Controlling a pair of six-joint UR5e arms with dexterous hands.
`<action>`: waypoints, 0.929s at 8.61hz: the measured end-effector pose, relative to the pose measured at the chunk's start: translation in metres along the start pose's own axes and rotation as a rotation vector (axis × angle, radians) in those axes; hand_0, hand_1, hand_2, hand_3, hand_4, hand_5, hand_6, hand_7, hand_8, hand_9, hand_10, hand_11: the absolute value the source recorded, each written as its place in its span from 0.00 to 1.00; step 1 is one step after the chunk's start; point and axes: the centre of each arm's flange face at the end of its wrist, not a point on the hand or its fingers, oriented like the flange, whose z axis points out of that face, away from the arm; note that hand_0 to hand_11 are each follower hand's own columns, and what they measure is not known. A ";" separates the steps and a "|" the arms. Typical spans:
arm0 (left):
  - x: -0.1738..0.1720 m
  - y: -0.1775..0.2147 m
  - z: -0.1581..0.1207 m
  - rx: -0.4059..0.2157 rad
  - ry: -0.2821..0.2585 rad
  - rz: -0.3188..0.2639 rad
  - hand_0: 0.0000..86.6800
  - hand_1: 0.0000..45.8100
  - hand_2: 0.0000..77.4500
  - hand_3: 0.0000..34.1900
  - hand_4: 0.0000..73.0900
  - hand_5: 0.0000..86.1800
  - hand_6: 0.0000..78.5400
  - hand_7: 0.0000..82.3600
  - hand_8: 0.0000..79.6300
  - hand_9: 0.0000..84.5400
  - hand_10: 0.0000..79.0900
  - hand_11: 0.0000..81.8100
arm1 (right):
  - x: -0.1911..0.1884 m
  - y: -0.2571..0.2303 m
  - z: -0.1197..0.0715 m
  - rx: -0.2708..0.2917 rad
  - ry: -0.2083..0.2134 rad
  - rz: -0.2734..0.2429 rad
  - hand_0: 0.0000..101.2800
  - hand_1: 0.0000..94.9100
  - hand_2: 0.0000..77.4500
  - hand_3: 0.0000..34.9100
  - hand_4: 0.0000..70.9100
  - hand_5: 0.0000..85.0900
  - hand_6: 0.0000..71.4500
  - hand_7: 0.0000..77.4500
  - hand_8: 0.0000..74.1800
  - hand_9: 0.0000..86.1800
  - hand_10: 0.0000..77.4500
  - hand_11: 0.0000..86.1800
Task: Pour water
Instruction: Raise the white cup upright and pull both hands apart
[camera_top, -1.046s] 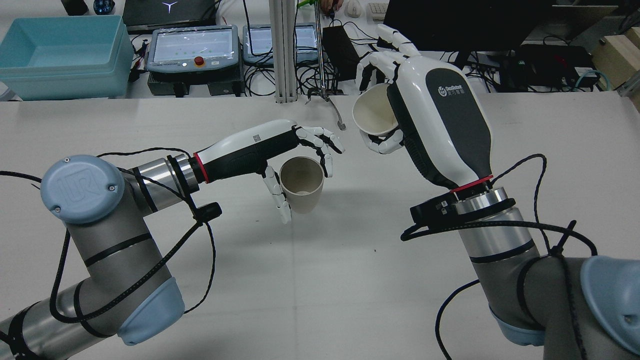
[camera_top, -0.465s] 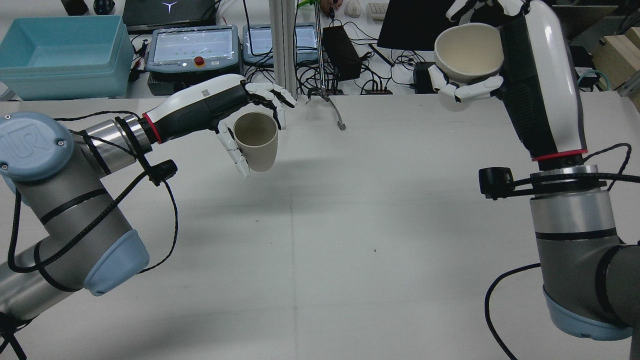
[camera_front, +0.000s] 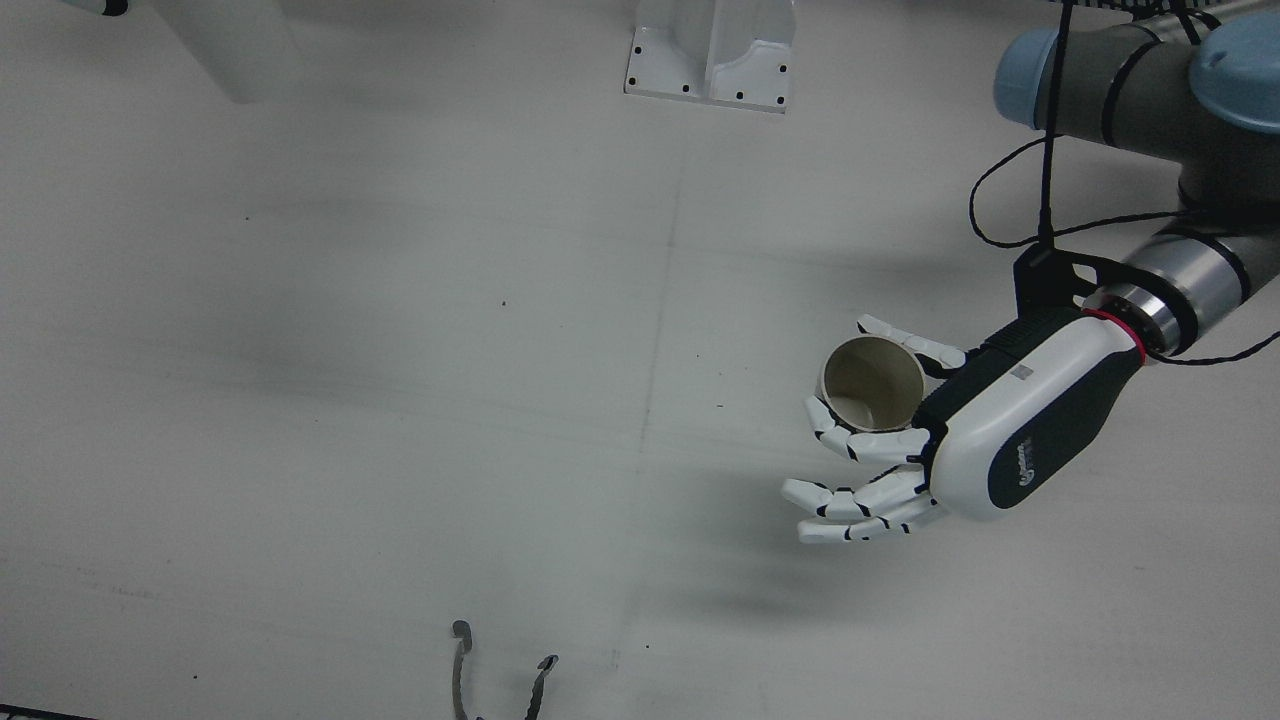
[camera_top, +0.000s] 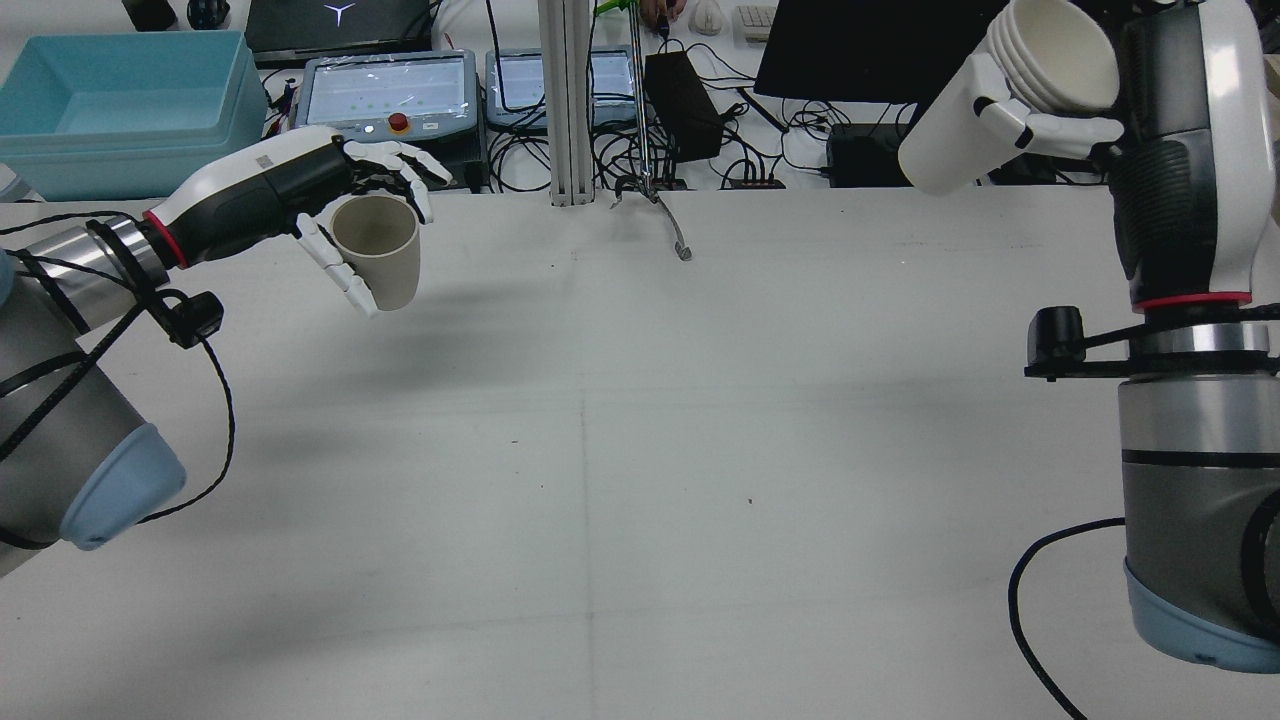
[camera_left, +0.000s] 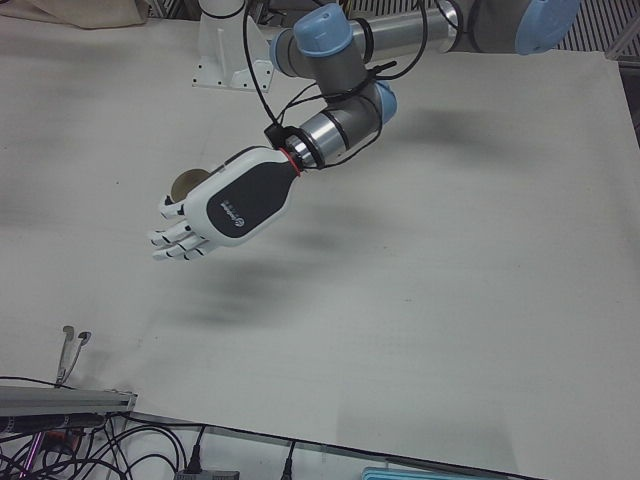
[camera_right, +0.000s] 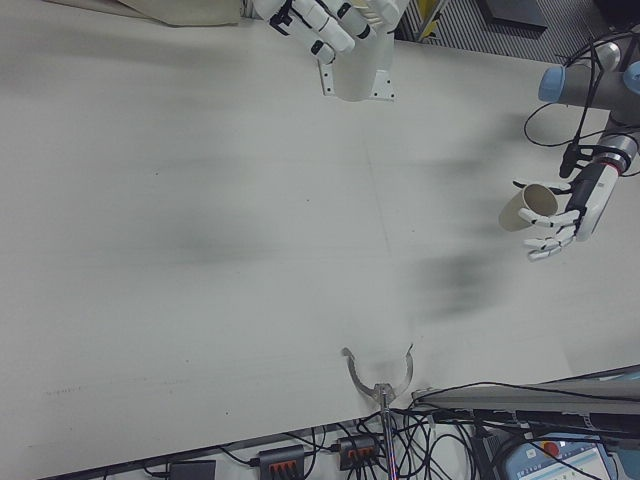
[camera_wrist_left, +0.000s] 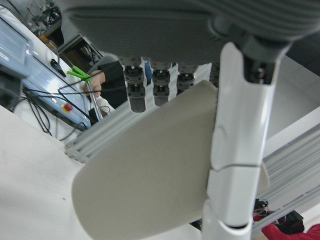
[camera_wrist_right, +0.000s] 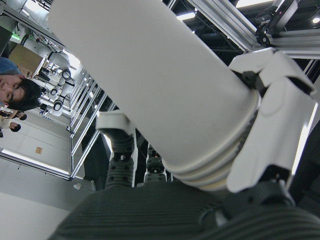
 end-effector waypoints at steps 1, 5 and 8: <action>-0.006 -0.043 -0.032 0.059 0.003 -0.004 0.85 0.46 0.01 0.00 0.69 0.39 0.20 0.38 0.17 0.21 0.17 0.27 | 0.007 -0.011 0.004 0.017 -0.008 0.034 0.50 0.18 0.57 0.00 0.00 0.35 0.63 0.64 0.21 0.15 0.76 0.75; -0.028 -0.188 -0.141 0.289 0.023 -0.032 0.89 0.46 0.01 0.00 0.68 0.40 0.22 0.37 0.18 0.21 0.19 0.27 | 0.090 -0.067 0.017 0.065 0.013 0.166 0.49 0.19 0.57 0.00 0.00 0.33 0.58 0.57 0.23 0.16 0.75 0.84; -0.087 -0.262 -0.200 0.427 0.000 -0.068 0.86 0.48 0.01 0.00 0.68 0.40 0.22 0.36 0.18 0.21 0.19 0.27 | 0.145 -0.108 0.015 0.095 0.048 0.185 0.48 0.19 0.57 0.00 0.00 0.35 0.58 0.58 0.21 0.15 0.75 0.80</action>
